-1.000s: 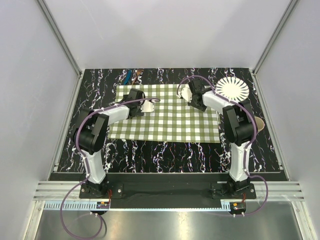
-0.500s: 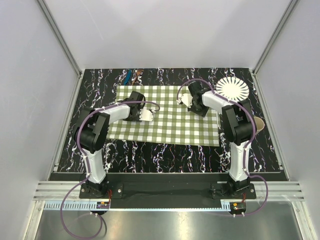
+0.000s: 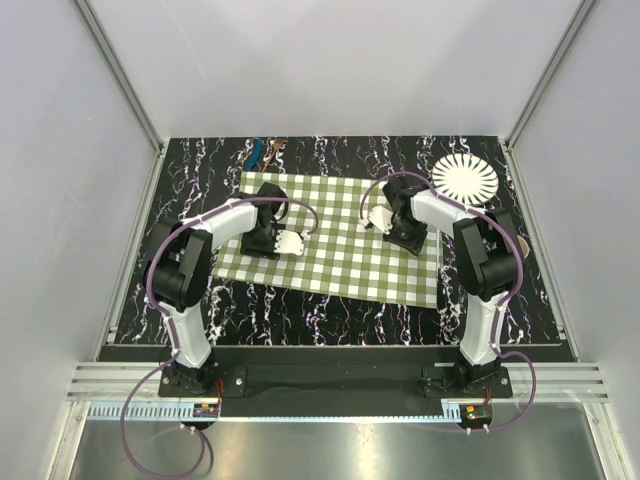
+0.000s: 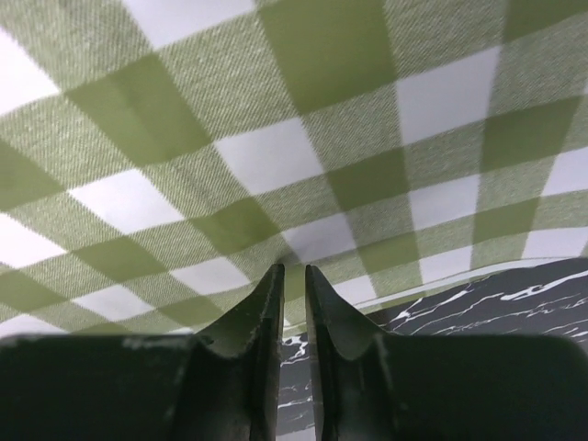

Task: Set the dinner table for one person
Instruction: Flatten out the napkin at the center of the board.

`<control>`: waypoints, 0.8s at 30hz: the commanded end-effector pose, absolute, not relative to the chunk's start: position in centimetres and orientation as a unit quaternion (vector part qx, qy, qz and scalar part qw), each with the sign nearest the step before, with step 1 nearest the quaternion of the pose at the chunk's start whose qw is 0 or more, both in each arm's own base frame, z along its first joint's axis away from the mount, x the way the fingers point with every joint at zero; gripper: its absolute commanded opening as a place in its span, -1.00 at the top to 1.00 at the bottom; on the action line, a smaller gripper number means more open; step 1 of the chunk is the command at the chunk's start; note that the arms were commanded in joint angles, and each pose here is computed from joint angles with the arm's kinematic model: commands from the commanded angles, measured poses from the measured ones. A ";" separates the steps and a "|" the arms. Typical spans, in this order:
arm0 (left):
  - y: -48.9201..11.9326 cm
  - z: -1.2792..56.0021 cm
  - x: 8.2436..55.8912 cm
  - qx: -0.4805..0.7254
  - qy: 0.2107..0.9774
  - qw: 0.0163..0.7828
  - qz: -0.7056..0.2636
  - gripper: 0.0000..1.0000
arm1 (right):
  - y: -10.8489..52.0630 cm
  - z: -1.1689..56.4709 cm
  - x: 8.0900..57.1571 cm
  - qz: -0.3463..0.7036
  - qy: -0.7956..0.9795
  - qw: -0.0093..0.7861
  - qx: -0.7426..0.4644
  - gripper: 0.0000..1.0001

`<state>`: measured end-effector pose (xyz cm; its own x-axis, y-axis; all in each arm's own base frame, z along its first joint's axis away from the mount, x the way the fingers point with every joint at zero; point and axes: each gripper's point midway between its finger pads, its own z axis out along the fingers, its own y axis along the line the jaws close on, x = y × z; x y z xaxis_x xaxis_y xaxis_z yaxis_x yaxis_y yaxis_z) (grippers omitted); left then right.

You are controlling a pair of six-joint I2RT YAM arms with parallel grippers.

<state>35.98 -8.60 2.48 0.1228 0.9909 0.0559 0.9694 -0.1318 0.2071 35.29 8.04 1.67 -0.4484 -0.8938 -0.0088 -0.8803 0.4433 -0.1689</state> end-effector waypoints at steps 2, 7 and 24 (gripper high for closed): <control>-10.7 5.1 33.6 0.752 0.657 0.058 0.003 -0.05 | 7.9 3.9 35.2 -0.081 0.839 0.062 -0.535 0.55; -11.0 7.1 36.8 0.701 0.703 0.114 0.026 -0.09 | 9.0 6.5 38.0 -0.089 0.847 0.116 -0.511 0.42; -5.4 2.2 41.7 0.683 0.690 0.131 0.200 -0.53 | 11.3 14.7 45.5 -0.129 0.836 0.254 -0.470 0.08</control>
